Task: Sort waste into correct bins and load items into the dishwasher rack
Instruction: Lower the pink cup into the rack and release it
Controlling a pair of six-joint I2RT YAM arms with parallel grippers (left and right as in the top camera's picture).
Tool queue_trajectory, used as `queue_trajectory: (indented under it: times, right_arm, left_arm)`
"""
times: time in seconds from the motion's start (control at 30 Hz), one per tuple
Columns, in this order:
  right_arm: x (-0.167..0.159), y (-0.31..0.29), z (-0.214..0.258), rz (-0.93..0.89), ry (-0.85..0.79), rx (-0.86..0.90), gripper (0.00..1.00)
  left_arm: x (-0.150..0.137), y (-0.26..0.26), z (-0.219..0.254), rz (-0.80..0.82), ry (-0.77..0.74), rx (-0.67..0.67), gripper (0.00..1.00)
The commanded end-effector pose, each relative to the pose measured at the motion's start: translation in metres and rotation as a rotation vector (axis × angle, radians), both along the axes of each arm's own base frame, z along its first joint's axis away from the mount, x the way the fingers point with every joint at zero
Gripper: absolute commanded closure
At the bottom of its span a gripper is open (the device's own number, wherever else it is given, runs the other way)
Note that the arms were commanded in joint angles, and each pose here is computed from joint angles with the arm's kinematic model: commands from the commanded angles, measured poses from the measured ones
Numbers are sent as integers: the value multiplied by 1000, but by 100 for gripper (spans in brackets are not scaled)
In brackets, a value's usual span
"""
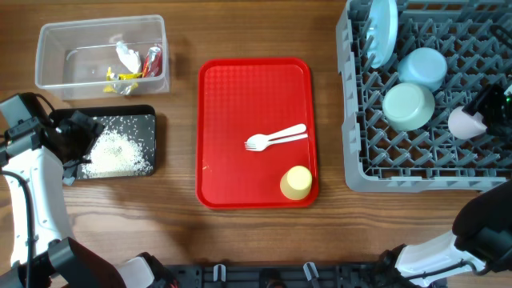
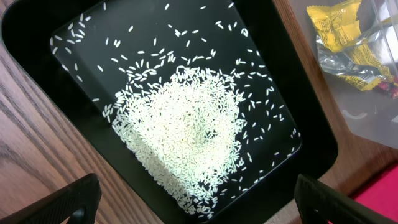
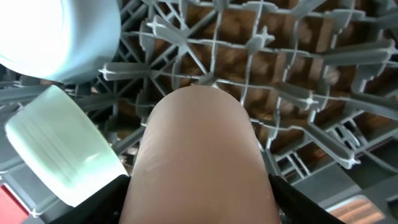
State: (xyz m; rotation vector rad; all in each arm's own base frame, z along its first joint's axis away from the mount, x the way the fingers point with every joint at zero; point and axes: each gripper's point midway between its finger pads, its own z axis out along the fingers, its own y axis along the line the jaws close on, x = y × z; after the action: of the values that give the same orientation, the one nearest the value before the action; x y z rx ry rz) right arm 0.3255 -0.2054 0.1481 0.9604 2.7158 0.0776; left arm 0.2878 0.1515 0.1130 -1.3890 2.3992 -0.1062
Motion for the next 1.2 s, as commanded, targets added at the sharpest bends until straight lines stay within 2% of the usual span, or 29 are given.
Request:
queue_trajectory:
  times: [0.0,0.47,0.67,0.77,1.17]
  right_arm:
    - [-8,-3,-7,-12,50,-13,48]
    - [-13,-9,-21,-21,113,-25,47]
    - [-11,-9,-32,-20,131,-6,23]
    - [-9,-9,-31,-18,121,-4,20]
    - [2,-6,21,-8,-17,-37,21]
  left_arm:
    - [1,2,0,-15,3,10,0]
    - [1,2,0,-15,3,10,0]
    - [1,2,0,-15,4,9,0]
    - [1,2,0,-15,4,9,0]
    - [0,1,-1,-15,9,6,0]
